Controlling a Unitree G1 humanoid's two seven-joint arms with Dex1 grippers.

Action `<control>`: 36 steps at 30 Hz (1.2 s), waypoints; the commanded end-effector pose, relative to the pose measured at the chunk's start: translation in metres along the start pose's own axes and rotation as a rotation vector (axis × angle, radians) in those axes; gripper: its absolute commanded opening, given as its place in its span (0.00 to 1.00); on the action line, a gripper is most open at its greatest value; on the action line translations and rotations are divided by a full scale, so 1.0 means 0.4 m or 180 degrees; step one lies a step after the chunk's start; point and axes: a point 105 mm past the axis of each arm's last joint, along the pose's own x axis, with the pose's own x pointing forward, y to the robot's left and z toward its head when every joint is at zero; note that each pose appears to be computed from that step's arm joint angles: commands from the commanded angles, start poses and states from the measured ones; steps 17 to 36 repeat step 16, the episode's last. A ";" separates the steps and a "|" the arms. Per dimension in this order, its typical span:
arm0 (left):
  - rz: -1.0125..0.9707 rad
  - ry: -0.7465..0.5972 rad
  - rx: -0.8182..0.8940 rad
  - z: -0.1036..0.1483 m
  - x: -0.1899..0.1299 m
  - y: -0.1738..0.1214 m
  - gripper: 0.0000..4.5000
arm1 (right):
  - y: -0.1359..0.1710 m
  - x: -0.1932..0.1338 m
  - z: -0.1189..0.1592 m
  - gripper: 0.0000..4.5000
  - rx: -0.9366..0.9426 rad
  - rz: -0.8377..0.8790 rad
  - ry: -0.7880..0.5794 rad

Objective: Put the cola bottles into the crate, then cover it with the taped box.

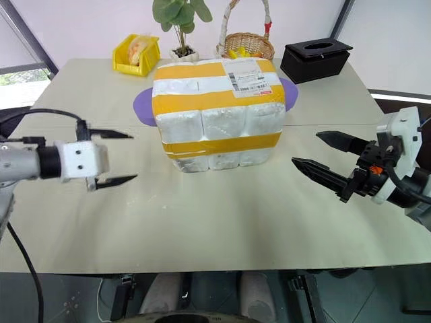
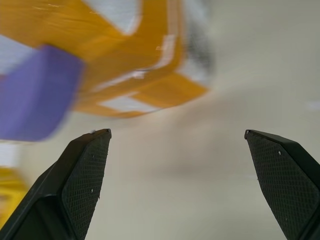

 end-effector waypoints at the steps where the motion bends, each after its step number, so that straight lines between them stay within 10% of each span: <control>1: 0.0224 -0.0418 -0.0705 0.020 -0.048 0.060 1.00 | -0.007 -0.018 0.027 1.00 -0.0178 -0.0090 -0.0032; 12: -0.0228 -0.1470 -0.2154 0.043 -0.064 0.181 1.00 | -0.023 -0.083 0.024 1.00 -0.0200 -0.0167 0.0165; 36: -0.0477 -0.1406 -0.2083 0.045 -0.055 0.170 1.00 | -0.024 -0.084 0.020 1.00 -0.0197 -0.0186 0.0170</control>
